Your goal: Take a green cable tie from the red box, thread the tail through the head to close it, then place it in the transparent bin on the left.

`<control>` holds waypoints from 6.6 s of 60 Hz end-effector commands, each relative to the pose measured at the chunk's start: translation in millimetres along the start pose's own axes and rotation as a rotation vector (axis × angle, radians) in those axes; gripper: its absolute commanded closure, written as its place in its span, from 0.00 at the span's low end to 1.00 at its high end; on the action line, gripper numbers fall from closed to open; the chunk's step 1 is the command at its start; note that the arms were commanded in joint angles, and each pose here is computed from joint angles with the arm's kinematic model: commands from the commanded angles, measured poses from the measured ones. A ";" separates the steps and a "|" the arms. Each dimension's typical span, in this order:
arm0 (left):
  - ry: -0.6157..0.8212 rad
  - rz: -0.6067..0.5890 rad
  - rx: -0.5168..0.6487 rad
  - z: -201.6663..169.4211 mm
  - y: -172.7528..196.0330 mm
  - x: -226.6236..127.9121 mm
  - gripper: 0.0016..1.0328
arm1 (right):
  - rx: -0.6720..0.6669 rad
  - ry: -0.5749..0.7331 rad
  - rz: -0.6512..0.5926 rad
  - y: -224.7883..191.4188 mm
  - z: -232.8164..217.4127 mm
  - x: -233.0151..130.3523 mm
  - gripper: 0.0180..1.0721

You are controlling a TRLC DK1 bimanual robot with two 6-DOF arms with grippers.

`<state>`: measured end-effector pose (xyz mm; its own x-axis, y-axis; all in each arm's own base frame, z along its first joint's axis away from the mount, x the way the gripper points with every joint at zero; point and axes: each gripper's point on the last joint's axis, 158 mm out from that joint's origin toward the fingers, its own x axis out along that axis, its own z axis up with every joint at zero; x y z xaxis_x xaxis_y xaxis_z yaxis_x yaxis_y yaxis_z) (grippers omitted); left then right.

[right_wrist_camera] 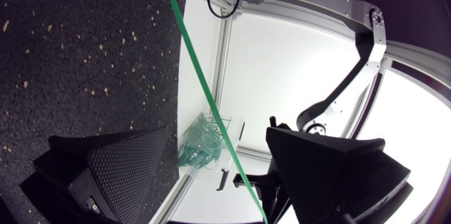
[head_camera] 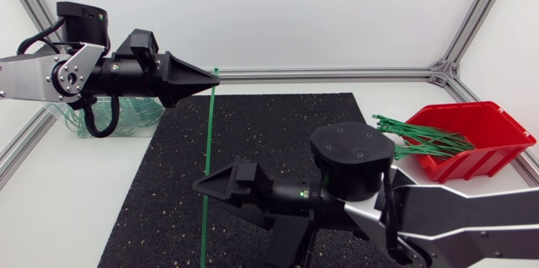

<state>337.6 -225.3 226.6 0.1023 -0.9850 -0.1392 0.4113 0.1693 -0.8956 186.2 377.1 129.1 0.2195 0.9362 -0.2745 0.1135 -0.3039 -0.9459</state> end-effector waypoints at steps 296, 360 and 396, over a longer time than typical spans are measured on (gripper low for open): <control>-0.336 0.044 0.627 -135.2 -139.2 12.9 0.96 | 2.968 -0.316 0.814 -155.9 28.0 -116.3 0.95; -0.336 0.050 0.623 -132.0 -142.1 15.1 0.96 | 2.976 -0.297 0.851 -141.2 31.0 -104.7 0.95; -0.372 0.052 0.632 -126.5 -149.3 8.5 0.96 | 2.983 -0.295 0.838 -139.2 29.1 -105.9 0.95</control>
<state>163.0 -266.8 287.8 0.3855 -0.9220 0.0369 0.8133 0.3207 -0.4855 120.1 326.6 291.1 -0.3339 0.9299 -0.1541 -0.1599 0.1052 0.9815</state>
